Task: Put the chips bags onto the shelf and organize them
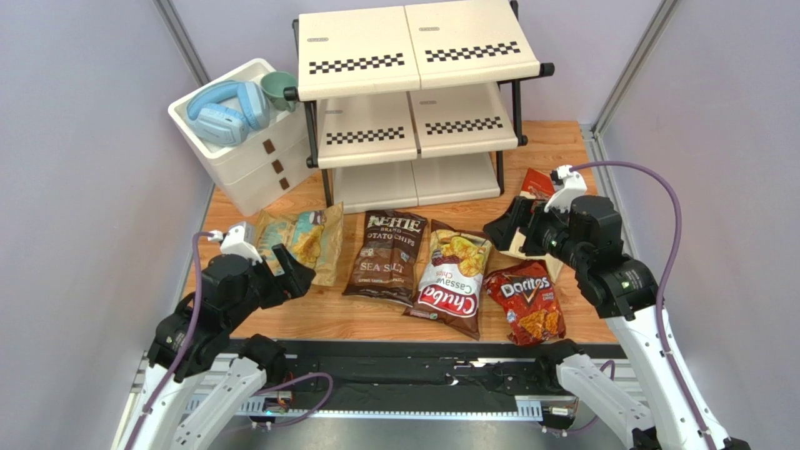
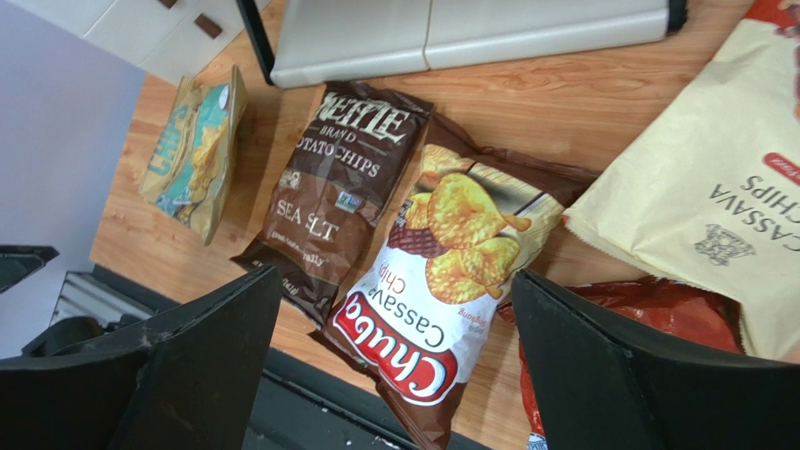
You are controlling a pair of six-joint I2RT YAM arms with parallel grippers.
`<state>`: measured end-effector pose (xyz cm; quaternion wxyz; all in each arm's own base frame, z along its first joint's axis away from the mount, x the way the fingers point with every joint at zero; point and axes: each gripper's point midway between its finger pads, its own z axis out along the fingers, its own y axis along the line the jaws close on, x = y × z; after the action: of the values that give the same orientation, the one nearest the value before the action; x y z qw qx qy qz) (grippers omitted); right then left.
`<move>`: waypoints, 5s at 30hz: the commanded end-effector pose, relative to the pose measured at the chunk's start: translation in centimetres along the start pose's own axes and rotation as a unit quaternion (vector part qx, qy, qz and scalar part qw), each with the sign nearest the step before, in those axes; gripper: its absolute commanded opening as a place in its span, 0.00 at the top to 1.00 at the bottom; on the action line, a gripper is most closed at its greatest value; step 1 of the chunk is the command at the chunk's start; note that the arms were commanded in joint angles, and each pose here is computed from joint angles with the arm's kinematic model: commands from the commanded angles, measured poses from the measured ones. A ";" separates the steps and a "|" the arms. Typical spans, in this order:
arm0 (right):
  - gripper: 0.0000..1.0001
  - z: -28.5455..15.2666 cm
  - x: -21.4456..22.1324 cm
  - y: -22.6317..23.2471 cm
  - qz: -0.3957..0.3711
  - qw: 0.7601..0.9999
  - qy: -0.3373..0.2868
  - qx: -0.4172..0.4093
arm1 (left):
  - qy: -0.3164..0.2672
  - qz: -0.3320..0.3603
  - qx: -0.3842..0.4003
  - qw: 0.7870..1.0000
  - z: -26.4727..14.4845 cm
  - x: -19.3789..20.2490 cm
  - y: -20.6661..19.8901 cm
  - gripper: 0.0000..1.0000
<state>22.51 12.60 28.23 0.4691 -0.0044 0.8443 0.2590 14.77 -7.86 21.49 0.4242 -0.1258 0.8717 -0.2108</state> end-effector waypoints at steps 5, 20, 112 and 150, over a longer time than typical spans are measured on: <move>0.03 1.0 0.6 0.6 -0.004 1.000 0.020 -0.019 | -0.043 -0.020 0.074 0.996 -1.3 -0.3 -1.5 0.01; 0.00 2.9 3.1 5.7 -0.024 0.991 0.104 -0.082 | -0.090 0.019 -0.010 0.996 -6.6 -4.0 0.8 0.02; 1.00 29.6 19.1 22.2 0.030 0.986 0.093 -0.133 | -0.093 -0.047 -0.011 0.995 -4.6 -1.4 2.4 0.03; 1.00 21.9 17.3 20.8 0.131 0.973 0.021 -0.190 | 0.000 -0.208 0.023 0.978 10.8 6.4 1.5 0.10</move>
<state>24.87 43.17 10.32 0.3748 0.0025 0.8220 0.4287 17.85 -11.06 9.46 0.3544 -0.2912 0.8409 -0.2873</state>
